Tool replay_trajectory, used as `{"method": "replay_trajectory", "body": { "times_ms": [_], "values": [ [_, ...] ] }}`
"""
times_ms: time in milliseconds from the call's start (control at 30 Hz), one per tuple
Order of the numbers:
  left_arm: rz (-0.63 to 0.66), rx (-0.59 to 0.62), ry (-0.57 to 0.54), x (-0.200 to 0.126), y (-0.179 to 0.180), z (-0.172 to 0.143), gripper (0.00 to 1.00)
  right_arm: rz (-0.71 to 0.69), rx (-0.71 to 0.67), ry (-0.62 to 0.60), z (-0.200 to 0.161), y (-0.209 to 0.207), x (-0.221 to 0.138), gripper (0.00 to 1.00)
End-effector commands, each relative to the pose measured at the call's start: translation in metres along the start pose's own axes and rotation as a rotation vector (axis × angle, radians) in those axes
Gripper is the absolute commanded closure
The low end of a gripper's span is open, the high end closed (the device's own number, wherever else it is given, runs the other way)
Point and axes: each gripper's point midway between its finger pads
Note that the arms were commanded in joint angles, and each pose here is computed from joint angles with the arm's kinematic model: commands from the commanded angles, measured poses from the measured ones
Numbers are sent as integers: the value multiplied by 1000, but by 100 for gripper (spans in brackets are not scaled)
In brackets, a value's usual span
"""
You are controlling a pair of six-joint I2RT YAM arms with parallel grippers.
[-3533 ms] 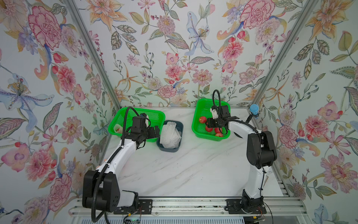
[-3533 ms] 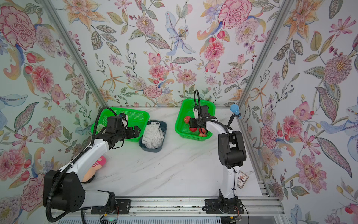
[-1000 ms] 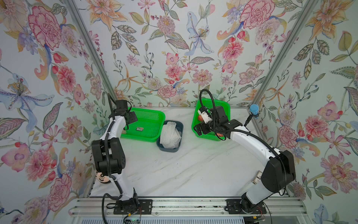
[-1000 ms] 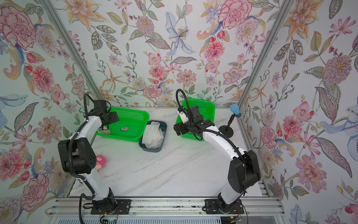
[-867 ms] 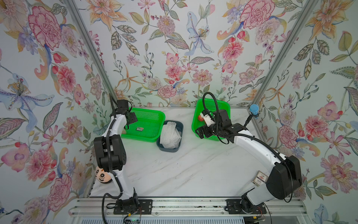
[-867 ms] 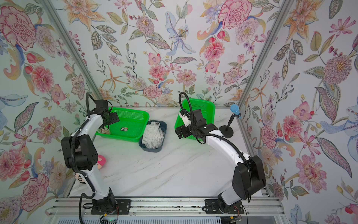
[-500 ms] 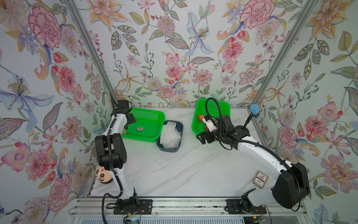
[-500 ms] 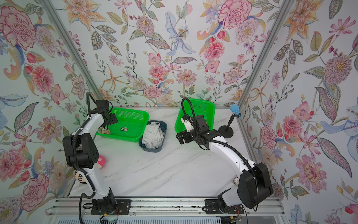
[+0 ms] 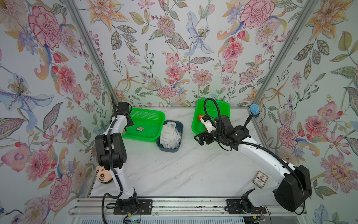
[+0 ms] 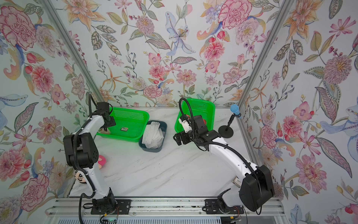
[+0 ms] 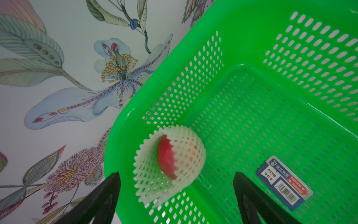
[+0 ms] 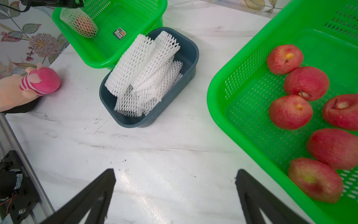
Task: Remove foam nets from apples
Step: Pick up the apple from the basket.
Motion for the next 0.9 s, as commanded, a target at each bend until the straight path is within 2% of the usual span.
{"method": "replay_trajectory", "body": {
  "times_ms": [0,133,367,533,733,867],
  "values": [
    [36,19,7,14,6,-2,5,-8,6,7,6,3,-3,1],
    [-11,17,50,26,1,-9,1,-1,-2,14,7,7,1,1],
    [-61,-15,81,43,2,-20,1,-7,-34,41,9,12,6,1],
    [-144,-8,89,52,-13,-21,1,-9,-39,42,11,14,9,1],
    [-205,-7,124,62,-29,-26,9,-18,-44,52,9,14,13,1],
    [-184,-7,137,68,-28,-30,9,-17,-47,49,11,15,14,1]
  ]
}}
Point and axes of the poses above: each gripper's point midway between its finger pads, its own x axis out along the fingers, its own y axis along the line the jaws close on, z = x × y, and after that the axes turned 2 degrees about -x, right-handed
